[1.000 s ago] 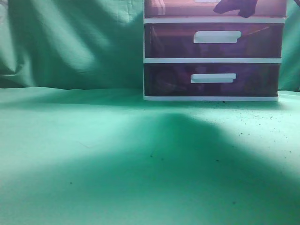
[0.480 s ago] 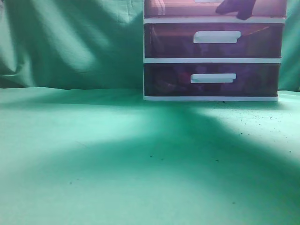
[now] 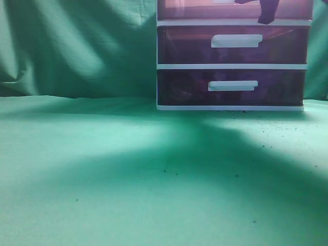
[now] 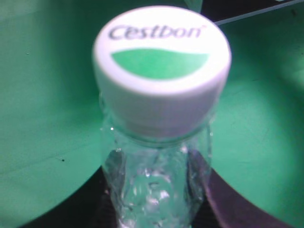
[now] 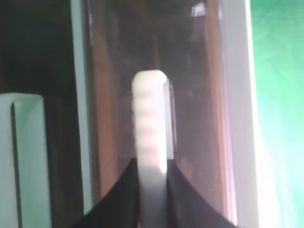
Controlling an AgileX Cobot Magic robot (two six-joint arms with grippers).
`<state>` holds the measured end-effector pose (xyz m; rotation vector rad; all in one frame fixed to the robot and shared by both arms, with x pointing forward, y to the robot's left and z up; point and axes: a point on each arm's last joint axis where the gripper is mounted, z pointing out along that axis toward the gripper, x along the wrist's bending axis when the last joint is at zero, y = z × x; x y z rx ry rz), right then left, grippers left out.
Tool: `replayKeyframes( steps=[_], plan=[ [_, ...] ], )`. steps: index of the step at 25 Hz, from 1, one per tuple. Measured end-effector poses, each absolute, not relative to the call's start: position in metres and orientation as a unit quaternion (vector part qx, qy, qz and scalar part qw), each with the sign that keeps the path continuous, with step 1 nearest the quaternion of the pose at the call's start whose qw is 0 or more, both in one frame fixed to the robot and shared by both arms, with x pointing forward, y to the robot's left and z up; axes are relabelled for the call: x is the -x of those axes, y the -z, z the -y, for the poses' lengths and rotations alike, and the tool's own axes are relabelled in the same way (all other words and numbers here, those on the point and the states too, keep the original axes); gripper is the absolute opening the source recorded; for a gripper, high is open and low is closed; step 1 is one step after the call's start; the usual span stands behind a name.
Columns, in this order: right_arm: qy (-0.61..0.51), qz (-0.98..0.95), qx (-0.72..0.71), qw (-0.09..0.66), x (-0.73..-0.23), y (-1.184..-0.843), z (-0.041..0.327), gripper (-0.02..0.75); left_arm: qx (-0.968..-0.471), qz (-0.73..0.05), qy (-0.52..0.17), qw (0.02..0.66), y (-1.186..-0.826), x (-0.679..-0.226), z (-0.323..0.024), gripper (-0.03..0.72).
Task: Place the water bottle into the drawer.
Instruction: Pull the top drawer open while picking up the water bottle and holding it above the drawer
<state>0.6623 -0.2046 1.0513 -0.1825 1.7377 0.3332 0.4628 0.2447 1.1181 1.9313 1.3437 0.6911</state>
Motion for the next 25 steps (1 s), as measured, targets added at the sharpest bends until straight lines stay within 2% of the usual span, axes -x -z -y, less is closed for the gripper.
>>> replayKeyframes(
  steps=[8, 19, 25],
  plan=[
    [-0.125, -0.766, 0.101, 0.622, -0.636, -1.053, 0.21, 0.083, -0.754, -0.498, -0.294, 0.311, -1.118, -0.464, -0.249, 0.235],
    [-0.128, -0.77, 0.112, 0.615, -0.545, -1.051, 0.226, 0.083, -0.756, -0.496, -0.297, 0.307, -1.118, -0.464, -0.25, 0.235],
    [-0.132, -0.77, 0.109, 0.615, -0.519, -1.051, 0.23, 0.083, -0.753, -0.499, -0.293, 0.313, -1.118, -0.464, -0.249, 0.235]
  ],
)
